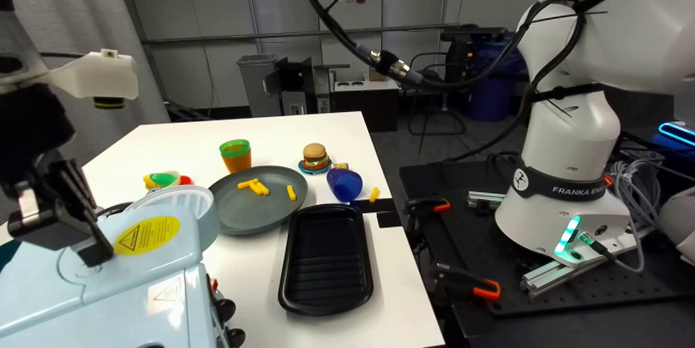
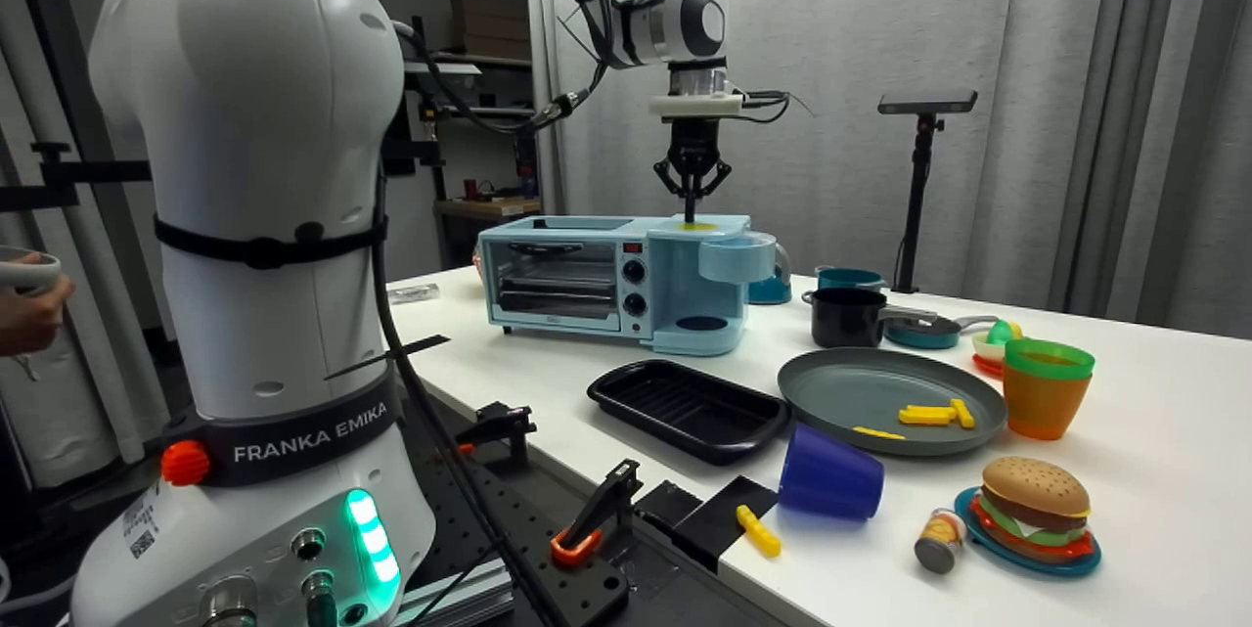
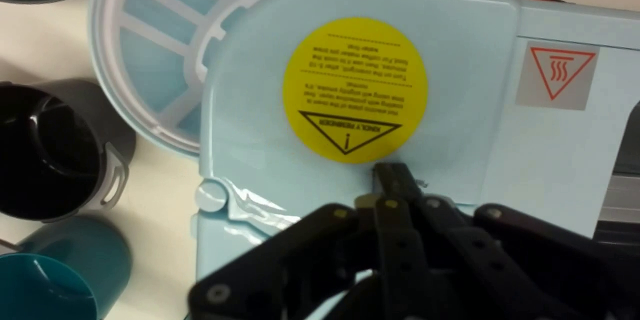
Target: Press the button on the top of the oven
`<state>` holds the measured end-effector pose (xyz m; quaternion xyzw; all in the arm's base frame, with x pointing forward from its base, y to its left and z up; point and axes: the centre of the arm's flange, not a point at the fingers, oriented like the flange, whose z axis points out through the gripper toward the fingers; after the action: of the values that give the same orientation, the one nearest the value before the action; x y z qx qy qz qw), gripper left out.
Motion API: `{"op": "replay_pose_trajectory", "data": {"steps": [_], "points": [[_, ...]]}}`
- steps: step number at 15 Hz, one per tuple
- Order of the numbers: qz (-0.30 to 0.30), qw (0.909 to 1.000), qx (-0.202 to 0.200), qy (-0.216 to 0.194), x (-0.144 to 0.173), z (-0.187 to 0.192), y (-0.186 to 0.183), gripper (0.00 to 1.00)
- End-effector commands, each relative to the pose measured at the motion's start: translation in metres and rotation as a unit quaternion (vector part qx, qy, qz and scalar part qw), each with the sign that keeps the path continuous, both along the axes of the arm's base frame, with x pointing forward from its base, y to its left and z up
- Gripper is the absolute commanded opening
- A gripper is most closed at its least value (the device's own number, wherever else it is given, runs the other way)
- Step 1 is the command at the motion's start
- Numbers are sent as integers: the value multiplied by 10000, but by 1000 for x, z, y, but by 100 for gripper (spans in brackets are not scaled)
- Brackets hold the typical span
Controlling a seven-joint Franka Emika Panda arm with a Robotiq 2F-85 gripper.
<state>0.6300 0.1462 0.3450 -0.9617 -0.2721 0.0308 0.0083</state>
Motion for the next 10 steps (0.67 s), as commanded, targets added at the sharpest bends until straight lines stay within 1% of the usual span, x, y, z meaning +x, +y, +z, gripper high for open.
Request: {"op": "replay_pose_trajectory", "data": {"steps": [1, 2, 3, 6, 10], "points": [[-77, 9994, -141, 305, 9, -63, -42, 0], [-86, 9993, -165, 312, 4, -52, -39, 0], [-32, 9995, -242, 216, -2, -40, -33, 0], [47, 9993, -323, 193, -22, 5, -20, 0], [98, 9973, -618, 390, -47, 49, -28, 0]]}}
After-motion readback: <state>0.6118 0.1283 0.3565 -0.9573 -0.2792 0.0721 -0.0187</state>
